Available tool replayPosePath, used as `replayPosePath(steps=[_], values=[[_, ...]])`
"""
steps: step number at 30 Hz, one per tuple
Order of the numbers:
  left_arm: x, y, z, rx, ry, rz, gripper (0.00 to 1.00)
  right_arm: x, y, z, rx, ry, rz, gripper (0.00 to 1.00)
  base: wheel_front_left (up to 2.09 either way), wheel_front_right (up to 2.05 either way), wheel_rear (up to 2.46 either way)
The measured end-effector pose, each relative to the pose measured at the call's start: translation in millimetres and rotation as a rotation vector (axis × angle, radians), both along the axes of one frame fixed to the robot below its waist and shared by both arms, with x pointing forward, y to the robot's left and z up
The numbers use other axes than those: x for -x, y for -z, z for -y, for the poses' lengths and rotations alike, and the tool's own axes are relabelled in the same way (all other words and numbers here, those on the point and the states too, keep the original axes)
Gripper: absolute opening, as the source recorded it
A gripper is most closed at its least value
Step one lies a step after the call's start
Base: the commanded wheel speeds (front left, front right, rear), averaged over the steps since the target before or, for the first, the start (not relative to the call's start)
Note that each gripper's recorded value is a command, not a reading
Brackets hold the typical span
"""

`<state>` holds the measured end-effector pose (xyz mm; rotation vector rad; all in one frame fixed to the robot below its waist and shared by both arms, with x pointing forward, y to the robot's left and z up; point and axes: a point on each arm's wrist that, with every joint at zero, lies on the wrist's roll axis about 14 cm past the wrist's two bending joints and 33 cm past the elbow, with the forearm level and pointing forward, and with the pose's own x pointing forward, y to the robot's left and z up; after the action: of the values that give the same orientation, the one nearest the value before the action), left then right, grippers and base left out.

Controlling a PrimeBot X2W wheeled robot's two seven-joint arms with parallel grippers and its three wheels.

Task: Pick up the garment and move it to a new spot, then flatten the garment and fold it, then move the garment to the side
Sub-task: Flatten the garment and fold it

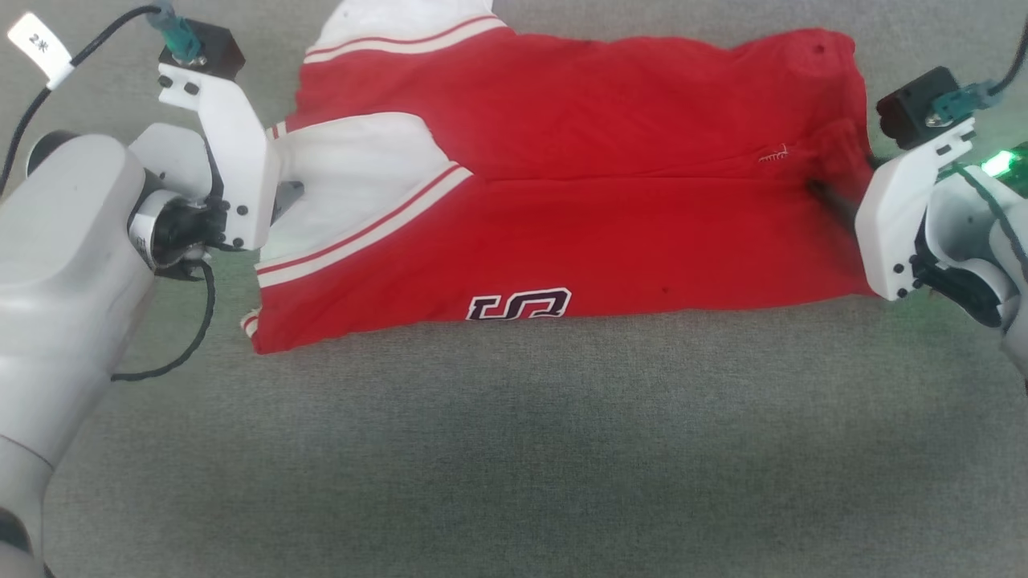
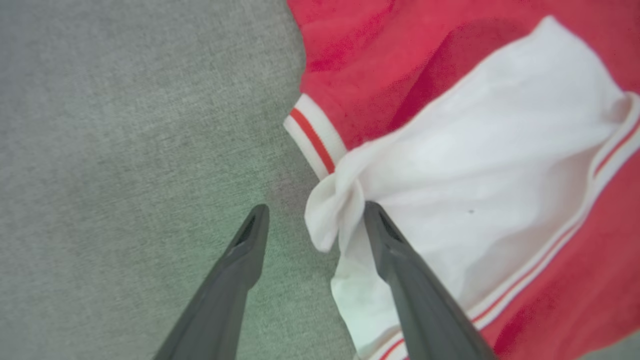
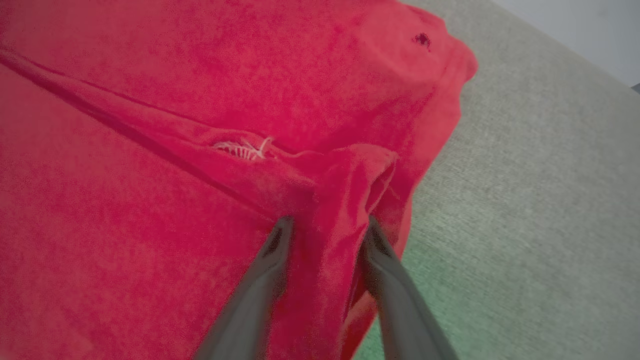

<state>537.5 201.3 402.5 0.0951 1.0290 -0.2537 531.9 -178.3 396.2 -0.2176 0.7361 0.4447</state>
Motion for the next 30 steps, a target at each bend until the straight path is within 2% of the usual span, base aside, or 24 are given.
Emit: replayPosePath(steps=[3, 8, 13, 20, 25, 30], values=[[-0.7, -13.0, -3.0, -0.01, -0.001, 0.015, 1.0, -2.9, -10.5, 0.5, -0.011, 0.004, 0.032, 1.0, 0.0, 0.0, 0.0], [5.7, -33.1, -7.4, -0.04, 0.008, 0.03, 1.0, -18.5, -44.3, 1.2, -0.065, 0.023, 0.174, 1.0, 0.0, 0.0, 0.0], [17.3, -51.6, -5.4, -0.044, 0.013, 0.038, 1.0, -40.1, -95.3, 7.2, -0.131, 0.055, 0.427, 1.0, 0.0, 0.0, 0.0], [50.5, -44.6, 1.7, -0.034, 0.005, -0.054, 1.0, -49.0, -156.6, 25.3, -0.201, 0.138, 0.744, 1.0, 0.0, 0.0, 0.0], [65.2, -37.2, 12.7, -0.003, -0.007, -0.121, 1.0, -40.1, -177.2, 40.4, -0.217, 0.205, 0.856, 1.0, 0.0, 0.0, 0.0], [75.6, -25.1, 22.3, -0.006, -0.011, -0.187, 1.0, -25.4, -181.9, 53.9, -0.213, 0.263, 0.897, 1.0, 0.0, 0.0, 0.0]])
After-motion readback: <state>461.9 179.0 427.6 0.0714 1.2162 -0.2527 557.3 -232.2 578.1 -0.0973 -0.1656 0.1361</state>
